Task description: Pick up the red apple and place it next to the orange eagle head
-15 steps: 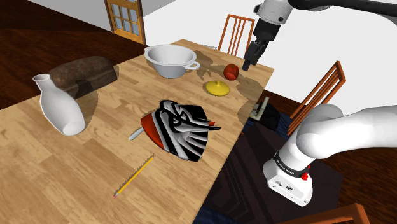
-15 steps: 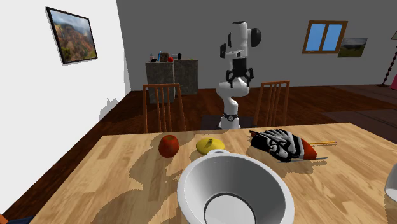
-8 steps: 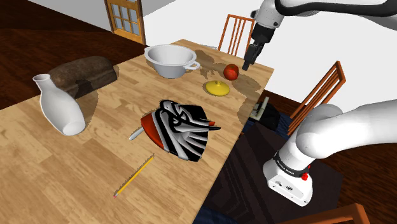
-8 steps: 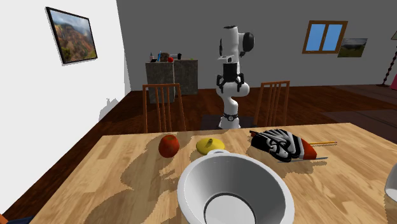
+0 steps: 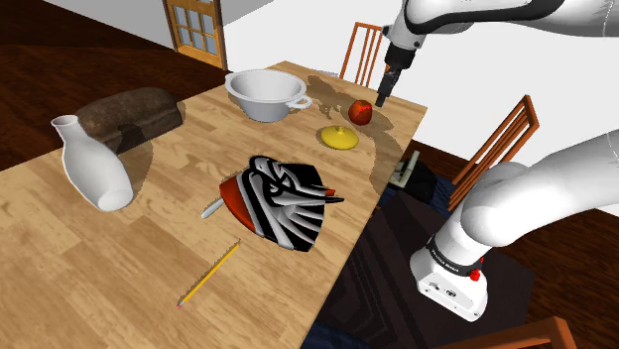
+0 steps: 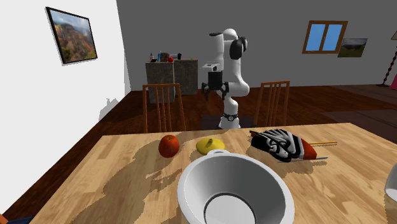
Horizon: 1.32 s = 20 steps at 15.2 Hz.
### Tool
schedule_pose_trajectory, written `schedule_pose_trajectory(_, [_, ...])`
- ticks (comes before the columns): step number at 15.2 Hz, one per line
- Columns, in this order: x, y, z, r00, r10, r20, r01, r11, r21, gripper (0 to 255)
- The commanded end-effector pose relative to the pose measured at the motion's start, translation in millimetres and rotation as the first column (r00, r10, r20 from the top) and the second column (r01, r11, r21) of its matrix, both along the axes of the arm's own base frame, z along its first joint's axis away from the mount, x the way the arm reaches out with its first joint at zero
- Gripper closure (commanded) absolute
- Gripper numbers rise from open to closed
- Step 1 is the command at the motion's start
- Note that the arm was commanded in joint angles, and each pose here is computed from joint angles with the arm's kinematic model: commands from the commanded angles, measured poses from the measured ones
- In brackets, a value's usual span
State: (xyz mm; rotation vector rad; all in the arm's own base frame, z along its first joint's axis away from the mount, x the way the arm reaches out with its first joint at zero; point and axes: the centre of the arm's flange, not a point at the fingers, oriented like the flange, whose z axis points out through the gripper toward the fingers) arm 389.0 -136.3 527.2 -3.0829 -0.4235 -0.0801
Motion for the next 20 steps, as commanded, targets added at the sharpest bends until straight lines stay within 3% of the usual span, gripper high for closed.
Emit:
schedule_pose_trajectory(1, [12.7, -19.0, -10.4, 1.0, 0.025, -0.004, -0.025, 1.0, -0.013, 0])
schedule_pose_trajectory(10, [81.7, -102.2, -48.0, 0.992, 0.128, -0.021, -0.129, 0.99, -0.063, 0])
schedule_pose_trajectory(20, [167.5, -187.9, -86.0, 0.97, 0.24, -0.047, -0.244, 0.963, -0.116, 0])
